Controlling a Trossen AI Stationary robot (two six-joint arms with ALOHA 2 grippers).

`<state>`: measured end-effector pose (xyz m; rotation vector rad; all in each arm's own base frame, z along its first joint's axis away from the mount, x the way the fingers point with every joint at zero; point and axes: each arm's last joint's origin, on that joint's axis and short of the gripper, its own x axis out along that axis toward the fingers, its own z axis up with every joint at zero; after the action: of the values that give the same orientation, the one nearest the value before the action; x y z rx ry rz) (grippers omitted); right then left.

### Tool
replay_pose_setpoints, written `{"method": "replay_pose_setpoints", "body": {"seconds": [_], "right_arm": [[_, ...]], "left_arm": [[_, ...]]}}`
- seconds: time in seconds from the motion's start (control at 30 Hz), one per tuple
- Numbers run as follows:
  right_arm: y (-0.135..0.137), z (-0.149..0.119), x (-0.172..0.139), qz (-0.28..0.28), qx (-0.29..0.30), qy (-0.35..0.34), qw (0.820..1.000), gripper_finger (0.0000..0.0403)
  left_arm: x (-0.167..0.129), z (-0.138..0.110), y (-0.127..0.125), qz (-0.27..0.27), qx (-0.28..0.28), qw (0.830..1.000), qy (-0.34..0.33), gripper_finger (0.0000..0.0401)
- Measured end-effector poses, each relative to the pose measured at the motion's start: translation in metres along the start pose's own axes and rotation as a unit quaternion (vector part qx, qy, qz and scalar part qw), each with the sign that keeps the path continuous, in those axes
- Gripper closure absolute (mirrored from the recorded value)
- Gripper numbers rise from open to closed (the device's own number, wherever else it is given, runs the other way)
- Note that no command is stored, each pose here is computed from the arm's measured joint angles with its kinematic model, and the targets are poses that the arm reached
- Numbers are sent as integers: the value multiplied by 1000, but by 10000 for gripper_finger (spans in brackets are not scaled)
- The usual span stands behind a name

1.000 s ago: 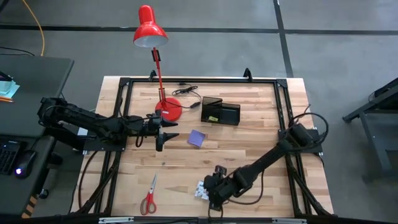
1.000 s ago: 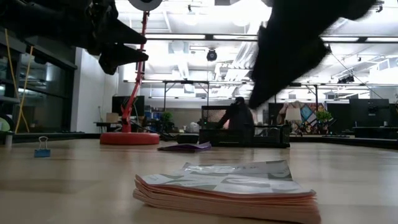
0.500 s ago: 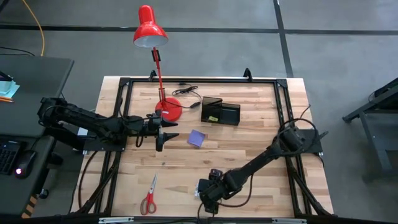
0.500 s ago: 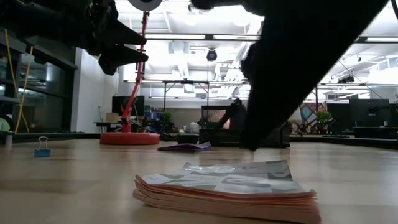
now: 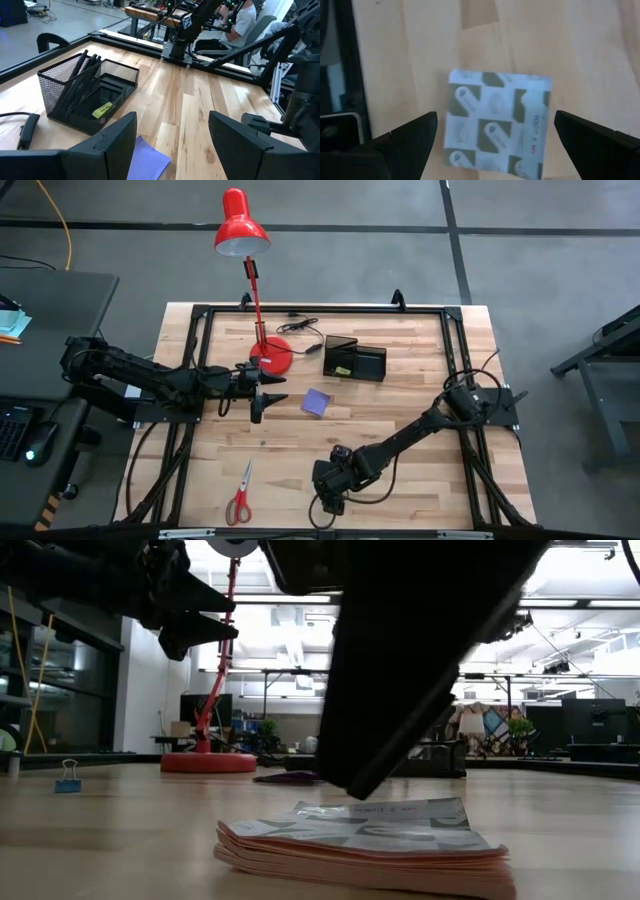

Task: Pick and place office supplies into organizer
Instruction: Put the white sticky notes into the black desk organizer

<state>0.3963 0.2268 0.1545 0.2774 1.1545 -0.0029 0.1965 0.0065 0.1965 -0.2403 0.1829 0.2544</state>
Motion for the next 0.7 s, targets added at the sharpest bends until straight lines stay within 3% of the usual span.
{"method": "replay_pose_setpoints", "body": {"seconds": [0.7], "right_arm": [[-7, -5, 14, -66, 63, -15, 996, 4]], "left_arm": [[0, 0, 0, 0, 0, 1000, 0, 168]]}}
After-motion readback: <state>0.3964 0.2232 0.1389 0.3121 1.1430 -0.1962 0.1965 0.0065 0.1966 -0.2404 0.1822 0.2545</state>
